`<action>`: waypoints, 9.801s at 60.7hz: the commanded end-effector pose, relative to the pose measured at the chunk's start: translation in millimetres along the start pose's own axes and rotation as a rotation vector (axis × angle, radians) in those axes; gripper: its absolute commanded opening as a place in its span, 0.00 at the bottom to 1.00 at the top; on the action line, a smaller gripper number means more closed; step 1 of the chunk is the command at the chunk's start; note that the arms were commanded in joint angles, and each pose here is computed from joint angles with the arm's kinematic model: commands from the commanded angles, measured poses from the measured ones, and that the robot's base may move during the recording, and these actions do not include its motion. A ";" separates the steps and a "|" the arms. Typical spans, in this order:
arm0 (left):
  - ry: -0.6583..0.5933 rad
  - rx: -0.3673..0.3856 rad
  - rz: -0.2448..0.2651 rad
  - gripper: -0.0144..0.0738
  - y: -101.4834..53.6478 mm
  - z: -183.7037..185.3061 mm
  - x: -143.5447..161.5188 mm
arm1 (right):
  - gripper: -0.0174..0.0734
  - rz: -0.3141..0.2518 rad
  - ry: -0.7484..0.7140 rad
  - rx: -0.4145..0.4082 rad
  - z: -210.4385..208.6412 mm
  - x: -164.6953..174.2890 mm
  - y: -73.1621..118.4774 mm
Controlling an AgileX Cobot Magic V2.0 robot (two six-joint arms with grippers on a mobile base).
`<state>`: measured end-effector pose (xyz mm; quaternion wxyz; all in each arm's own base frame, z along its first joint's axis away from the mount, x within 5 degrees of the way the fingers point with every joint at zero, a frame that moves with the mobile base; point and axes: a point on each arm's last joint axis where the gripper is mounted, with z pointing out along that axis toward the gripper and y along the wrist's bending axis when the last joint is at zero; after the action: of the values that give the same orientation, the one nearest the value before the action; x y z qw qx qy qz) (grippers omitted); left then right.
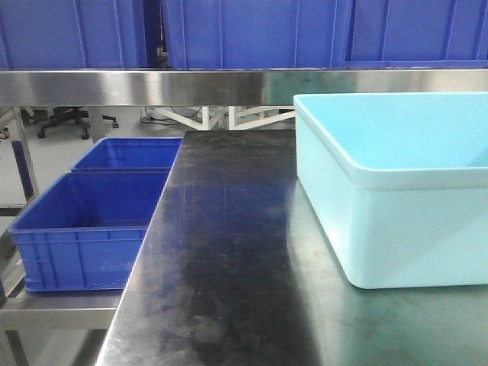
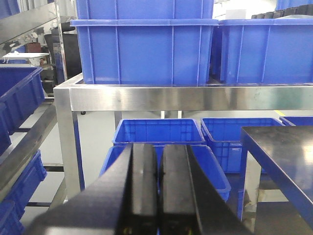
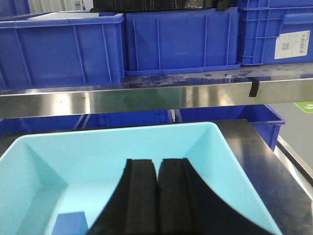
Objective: Pick red cube and place on left shelf
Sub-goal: 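Move the right gripper over the light-blue bin toward the red cube, then lower the right gripper and close it on the red cube, then lift the red cube out of the bin with the right gripper, then drive the base away from the table holding the red cube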
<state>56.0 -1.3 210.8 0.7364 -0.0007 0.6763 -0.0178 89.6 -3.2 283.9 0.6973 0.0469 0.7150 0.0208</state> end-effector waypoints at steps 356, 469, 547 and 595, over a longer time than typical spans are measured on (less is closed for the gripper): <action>-0.075 0.006 0.000 0.28 -0.2 -1.0 -0.2 | 0.25 0.024 0.285 -0.214 37.2 -103.1 42.1; -0.075 0.006 0.000 0.28 -0.2 -1.0 -0.2 | 0.25 0.024 0.285 -0.214 37.2 -103.1 42.1; -0.075 0.006 0.000 0.28 -0.2 -1.0 -0.2 | 0.25 0.024 0.285 -0.215 37.3 -103.2 42.1; -0.075 0.006 0.000 0.28 -0.2 -1.0 -0.2 | 0.25 0.024 0.285 -0.215 37.3 -103.2 42.1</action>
<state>56.0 -1.3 210.8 0.7364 -0.0007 0.6763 -0.0178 129.3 27.1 375.1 0.5496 -0.0205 0.8283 0.1073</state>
